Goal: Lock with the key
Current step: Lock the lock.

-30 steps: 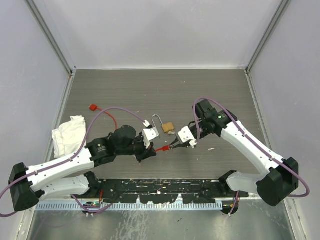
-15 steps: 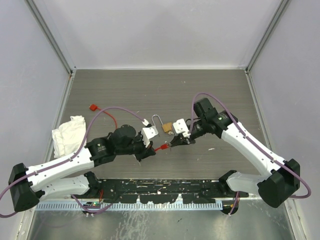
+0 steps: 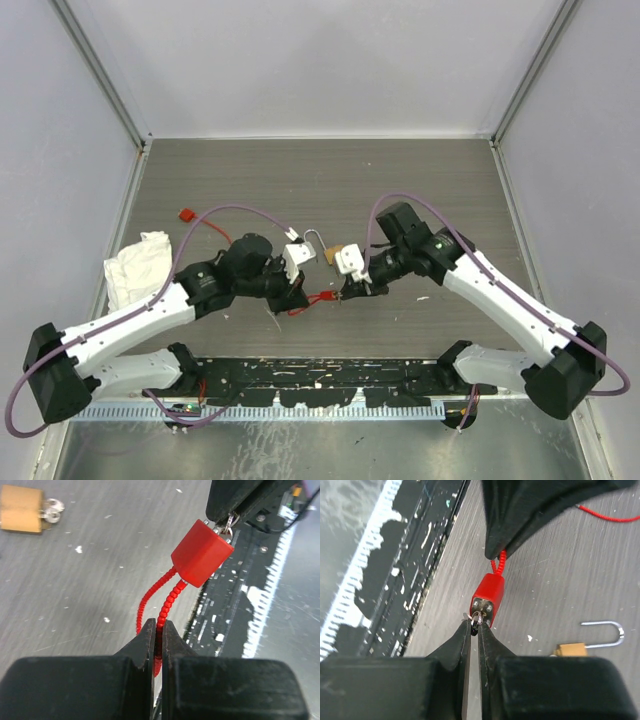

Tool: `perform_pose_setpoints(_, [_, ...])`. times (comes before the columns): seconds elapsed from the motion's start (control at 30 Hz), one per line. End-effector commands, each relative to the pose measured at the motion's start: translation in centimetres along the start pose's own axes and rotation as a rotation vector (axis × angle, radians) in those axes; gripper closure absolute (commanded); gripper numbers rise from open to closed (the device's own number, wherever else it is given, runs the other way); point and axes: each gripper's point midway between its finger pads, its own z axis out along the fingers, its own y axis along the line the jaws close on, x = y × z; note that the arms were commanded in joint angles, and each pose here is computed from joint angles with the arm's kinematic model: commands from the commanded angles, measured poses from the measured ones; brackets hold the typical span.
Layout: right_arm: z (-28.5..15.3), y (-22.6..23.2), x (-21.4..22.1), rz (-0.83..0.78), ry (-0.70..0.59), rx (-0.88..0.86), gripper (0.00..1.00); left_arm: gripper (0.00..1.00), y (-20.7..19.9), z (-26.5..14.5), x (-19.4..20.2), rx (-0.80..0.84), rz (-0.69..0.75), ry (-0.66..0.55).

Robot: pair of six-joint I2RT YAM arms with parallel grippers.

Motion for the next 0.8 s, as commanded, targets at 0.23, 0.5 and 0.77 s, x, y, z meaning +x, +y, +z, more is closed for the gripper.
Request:
perform_pose_setpoints(0.23, [-1.3,1.3,-0.2,-0.164,0.081,-0.002,0.99,1.00,-4.5,-0.2,-1.0,0.412,-0.159,0.028])
perform_pose_setpoints(0.5, [-2.7,1.6,-1.3,0.507,-0.175,-0.195,0.99,1.00,1.4,-0.7,-0.3,0.028,-0.063,0.021])
perform_pose_setpoints(0.77, [-2.4,1.2,-0.2,0.514,-0.149,-0.209,0.99,1.00,1.3,-0.5,-0.1,-0.092,0.092,0.023])
